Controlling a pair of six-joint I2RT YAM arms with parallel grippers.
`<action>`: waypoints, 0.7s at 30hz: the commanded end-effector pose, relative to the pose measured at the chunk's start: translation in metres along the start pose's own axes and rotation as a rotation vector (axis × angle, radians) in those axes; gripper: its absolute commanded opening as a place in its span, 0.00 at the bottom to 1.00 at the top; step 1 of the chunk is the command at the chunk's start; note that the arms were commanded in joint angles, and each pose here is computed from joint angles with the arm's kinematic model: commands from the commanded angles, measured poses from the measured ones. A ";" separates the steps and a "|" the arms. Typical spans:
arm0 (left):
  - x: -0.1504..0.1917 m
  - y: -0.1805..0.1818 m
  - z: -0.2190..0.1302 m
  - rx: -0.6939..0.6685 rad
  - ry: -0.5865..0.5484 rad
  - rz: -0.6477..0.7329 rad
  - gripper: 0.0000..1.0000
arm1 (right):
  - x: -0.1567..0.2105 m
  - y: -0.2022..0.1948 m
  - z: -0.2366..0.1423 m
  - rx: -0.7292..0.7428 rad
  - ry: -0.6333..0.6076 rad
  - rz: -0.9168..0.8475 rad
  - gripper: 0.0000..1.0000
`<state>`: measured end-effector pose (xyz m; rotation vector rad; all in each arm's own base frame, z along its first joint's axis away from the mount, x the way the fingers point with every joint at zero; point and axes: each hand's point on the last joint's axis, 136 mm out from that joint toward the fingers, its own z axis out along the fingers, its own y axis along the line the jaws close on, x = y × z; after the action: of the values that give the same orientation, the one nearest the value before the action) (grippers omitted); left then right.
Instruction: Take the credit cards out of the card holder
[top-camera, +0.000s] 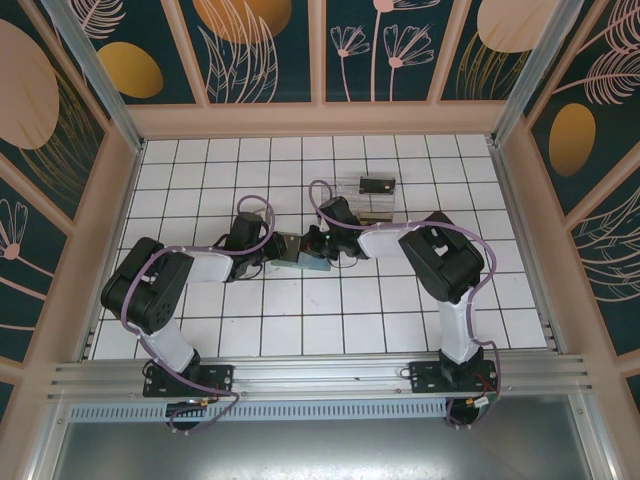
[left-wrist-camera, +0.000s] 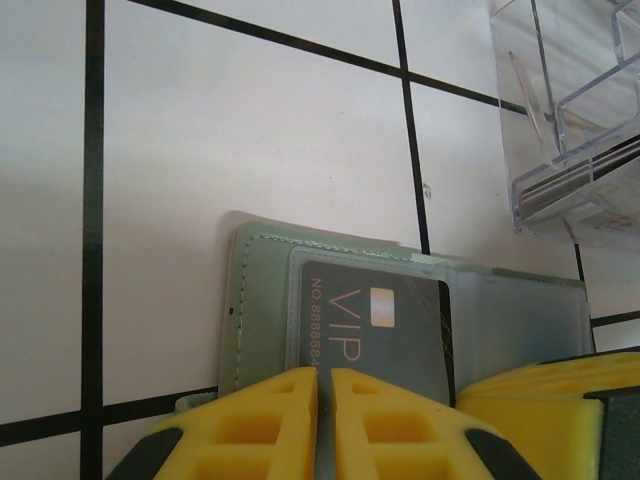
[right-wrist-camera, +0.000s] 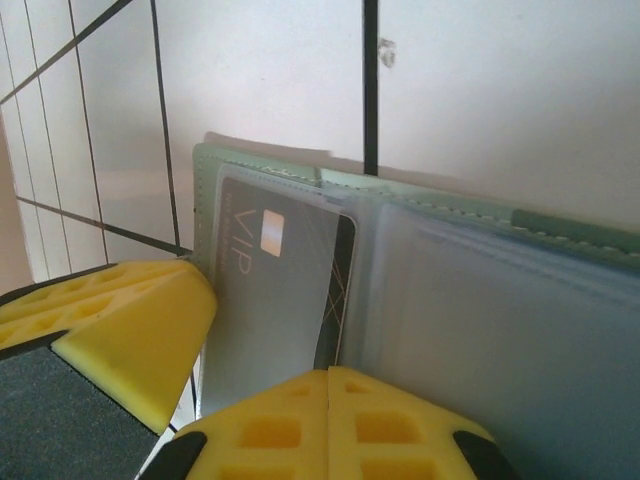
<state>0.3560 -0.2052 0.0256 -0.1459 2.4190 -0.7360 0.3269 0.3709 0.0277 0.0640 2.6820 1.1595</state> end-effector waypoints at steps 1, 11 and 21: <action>0.010 0.007 0.000 -0.013 0.035 -0.016 0.15 | 0.007 -0.007 0.005 -0.018 0.025 0.020 0.00; -0.011 -0.011 -0.028 0.013 -0.035 0.001 0.35 | 0.003 -0.009 -0.008 -0.024 -0.008 0.019 0.00; 0.003 -0.007 -0.017 0.040 0.006 -0.024 0.27 | 0.002 -0.008 -0.015 -0.018 -0.025 0.000 0.00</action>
<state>0.3429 -0.2033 0.0456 -0.1436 2.4011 -0.7772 0.3256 0.3649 0.0279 0.0768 2.6451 1.2140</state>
